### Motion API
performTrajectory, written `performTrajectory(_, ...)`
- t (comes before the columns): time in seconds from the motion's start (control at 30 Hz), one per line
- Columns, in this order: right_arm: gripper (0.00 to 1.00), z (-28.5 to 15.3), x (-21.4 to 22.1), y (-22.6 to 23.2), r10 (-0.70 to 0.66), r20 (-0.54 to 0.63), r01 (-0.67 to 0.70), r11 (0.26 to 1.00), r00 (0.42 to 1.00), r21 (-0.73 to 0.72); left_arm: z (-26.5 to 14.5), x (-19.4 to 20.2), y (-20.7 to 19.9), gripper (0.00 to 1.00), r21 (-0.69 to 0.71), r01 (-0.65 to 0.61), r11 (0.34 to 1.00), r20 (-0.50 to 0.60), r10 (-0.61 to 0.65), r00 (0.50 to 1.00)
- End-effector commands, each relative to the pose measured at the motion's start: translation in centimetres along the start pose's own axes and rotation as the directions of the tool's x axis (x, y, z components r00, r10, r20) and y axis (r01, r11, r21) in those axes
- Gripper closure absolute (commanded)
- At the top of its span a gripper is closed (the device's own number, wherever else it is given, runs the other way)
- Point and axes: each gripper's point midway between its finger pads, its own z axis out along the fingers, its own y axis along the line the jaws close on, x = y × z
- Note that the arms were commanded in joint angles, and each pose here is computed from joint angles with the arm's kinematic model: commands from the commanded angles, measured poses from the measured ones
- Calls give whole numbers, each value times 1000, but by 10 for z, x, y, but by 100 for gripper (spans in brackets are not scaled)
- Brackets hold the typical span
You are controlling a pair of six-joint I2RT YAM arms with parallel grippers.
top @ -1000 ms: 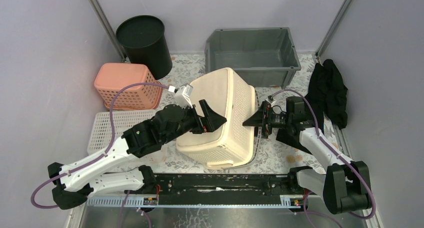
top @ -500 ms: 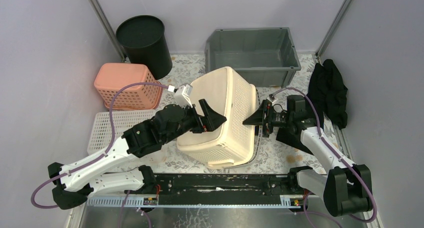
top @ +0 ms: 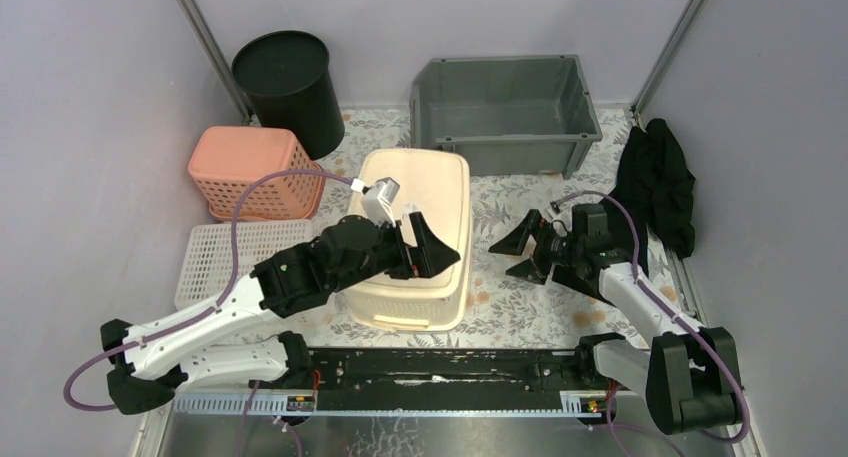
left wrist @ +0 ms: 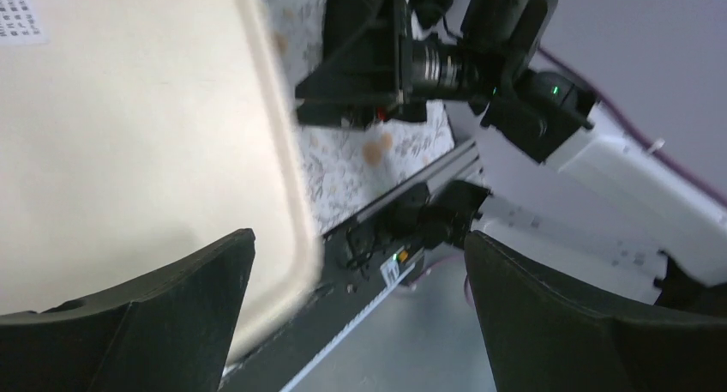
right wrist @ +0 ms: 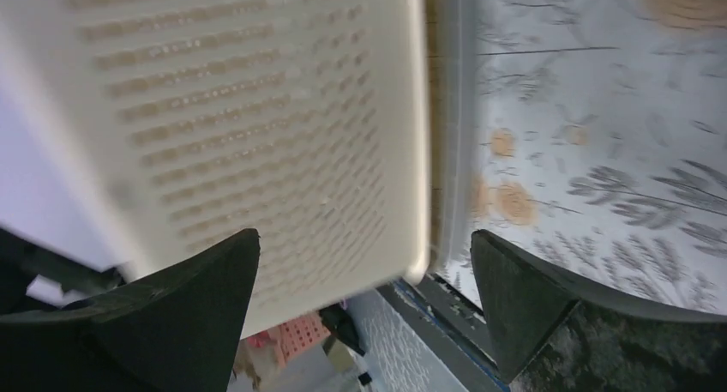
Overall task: Turn the large container upside down
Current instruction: Turn the container upside down at the center of the board.
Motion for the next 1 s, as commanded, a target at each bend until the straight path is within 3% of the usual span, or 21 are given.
performTrajectory(0.0,1,-1,-35,-5,-45,173,27,994,984,104,-5,23,8,0,-14,-11,1000,-89,10,996)
performTrajectory(0.33,1,-14,-45,40,-99,172,89,994,980,66,-11,19,8,0,-13,-1,1000,-74,0,997)
performTrajectory(0.6,1,-26,-29,87,-200,143,219,967,969,-133,-22,7,12,0,-53,-22,998,-35,20,999)
performTrajectory(0.97,0,-45,-9,133,-292,96,307,908,952,-285,-46,-13,25,0,-123,-31,992,41,36,999)
